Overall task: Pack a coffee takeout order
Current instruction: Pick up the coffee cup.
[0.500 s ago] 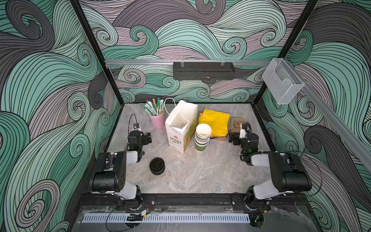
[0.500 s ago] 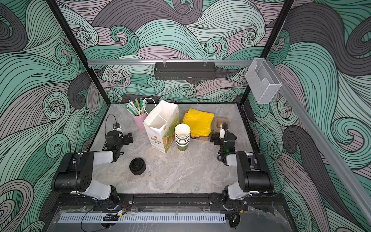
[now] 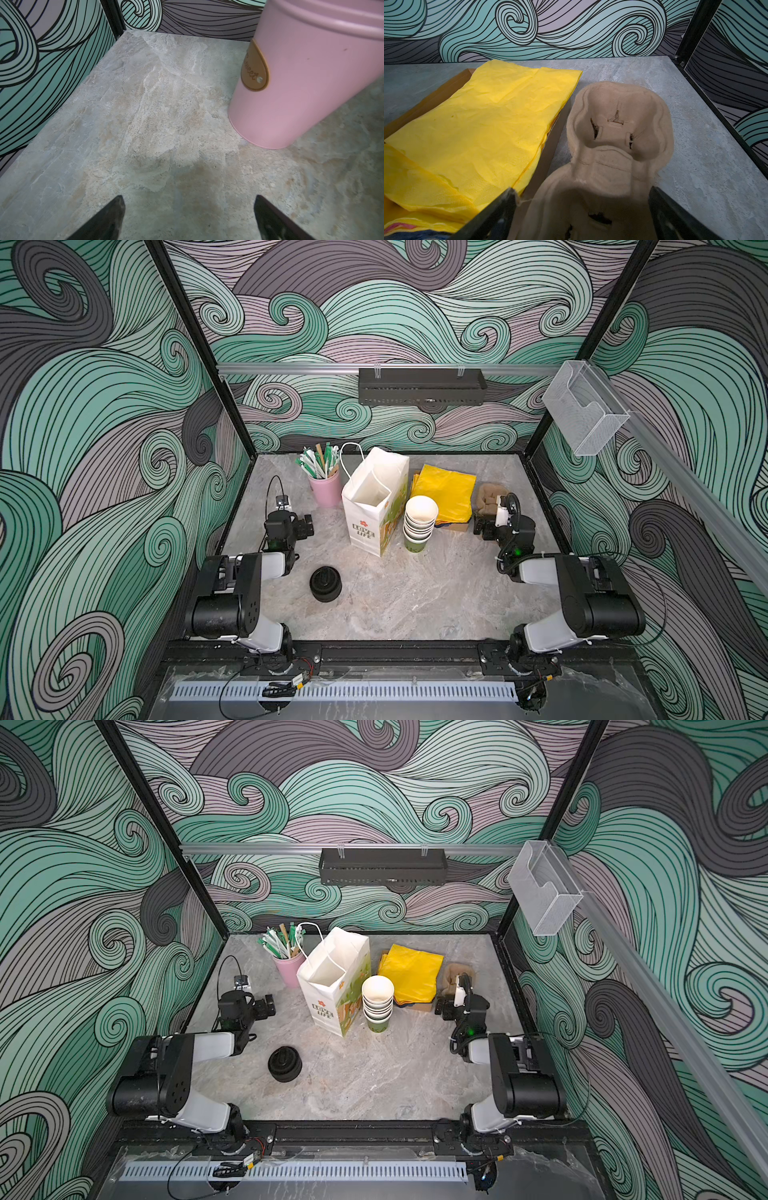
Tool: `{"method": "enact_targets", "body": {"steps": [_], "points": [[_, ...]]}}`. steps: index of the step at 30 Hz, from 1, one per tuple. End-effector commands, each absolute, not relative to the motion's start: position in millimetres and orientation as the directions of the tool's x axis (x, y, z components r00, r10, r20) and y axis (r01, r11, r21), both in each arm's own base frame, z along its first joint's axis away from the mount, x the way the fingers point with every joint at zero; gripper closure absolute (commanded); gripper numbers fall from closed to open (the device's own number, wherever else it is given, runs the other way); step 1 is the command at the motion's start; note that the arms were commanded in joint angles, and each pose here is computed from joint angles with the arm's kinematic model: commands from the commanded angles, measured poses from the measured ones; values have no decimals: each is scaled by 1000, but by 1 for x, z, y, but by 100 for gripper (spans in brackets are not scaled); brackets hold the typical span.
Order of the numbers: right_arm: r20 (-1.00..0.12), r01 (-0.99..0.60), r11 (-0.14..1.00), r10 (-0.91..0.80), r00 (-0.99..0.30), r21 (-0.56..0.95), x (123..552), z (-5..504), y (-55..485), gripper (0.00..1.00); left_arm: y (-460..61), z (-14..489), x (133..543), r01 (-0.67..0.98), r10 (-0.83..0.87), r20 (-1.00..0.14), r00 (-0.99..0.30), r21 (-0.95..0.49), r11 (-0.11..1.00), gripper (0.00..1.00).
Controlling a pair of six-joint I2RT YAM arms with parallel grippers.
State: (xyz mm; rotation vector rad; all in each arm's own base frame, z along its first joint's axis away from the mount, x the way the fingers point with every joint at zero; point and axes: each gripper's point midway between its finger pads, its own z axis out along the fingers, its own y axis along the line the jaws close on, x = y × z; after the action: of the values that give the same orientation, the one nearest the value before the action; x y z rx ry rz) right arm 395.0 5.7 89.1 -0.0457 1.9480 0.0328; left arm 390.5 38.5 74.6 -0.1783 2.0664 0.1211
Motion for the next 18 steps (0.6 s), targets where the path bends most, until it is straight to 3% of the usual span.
{"method": "enact_targets", "body": {"steps": [1, 15, 18], "points": [[-931, -52, 999, -30, -364, -12, 399, 92, 7, 1, 38, 85, 400, -173, -63, -893, -446, 17, 985, 1], [-931, -49, 999, -27, -363, -10, 398, 92, 6, 1, 38, 86, 400, -174, -63, -894, -444, 17, 985, 1], [-935, 16, 1000, 2, -354, -4, 399, 104, -5, 2, 41, 101, 398, -183, -47, -911, -410, 31, 983, 1]]}}
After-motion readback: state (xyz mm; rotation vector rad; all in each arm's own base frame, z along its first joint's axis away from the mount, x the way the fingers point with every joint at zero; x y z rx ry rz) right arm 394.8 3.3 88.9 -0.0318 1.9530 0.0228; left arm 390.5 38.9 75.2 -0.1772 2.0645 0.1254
